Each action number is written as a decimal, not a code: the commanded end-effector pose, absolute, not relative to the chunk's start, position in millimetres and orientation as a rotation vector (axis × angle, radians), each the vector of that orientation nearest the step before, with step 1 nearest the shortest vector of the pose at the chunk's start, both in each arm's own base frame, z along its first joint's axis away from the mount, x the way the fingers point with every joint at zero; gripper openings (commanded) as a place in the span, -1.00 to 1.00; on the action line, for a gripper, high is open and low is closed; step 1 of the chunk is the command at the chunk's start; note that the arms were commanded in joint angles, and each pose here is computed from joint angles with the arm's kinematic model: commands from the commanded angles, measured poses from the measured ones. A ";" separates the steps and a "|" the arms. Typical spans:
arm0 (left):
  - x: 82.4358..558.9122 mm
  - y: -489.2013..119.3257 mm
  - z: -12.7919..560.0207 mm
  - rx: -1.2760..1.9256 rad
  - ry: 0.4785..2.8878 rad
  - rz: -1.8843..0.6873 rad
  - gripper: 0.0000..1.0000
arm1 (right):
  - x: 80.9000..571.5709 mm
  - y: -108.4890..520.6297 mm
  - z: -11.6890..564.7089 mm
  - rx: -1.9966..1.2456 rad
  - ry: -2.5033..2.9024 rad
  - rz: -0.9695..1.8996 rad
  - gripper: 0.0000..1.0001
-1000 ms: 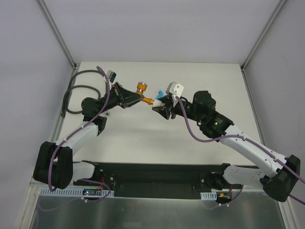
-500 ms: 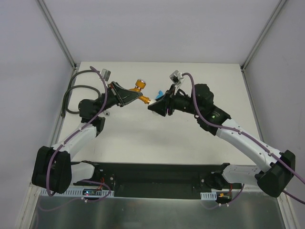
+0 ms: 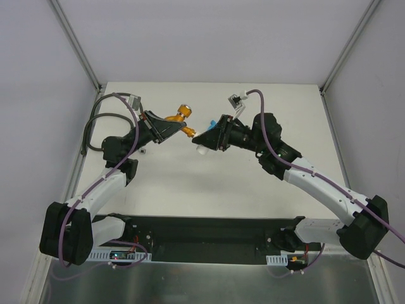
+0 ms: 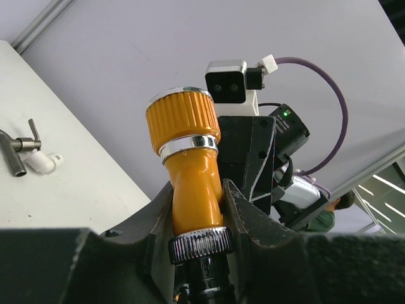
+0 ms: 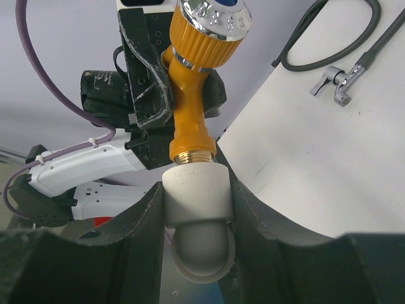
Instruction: Install the water faucets
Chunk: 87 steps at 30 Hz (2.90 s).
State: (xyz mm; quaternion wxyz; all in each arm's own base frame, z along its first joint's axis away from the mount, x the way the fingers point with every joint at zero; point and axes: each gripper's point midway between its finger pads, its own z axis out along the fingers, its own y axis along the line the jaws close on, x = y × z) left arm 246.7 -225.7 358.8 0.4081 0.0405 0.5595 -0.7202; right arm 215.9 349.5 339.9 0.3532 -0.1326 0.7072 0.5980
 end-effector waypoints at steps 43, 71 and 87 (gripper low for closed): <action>263.7 -209.7 350.0 -0.065 1.548 -1.717 -1.00 | 223.8 304.8 344.6 -0.999 1.292 0.442 0.99; 265.5 -211.0 347.8 -0.060 1.605 -1.737 -1.00 | 242.9 358.3 308.9 -1.123 1.302 0.156 0.64; 257.5 -207.8 363.5 0.087 1.496 -1.635 -1.00 | 220.8 375.9 329.3 -0.937 1.425 0.551 -0.97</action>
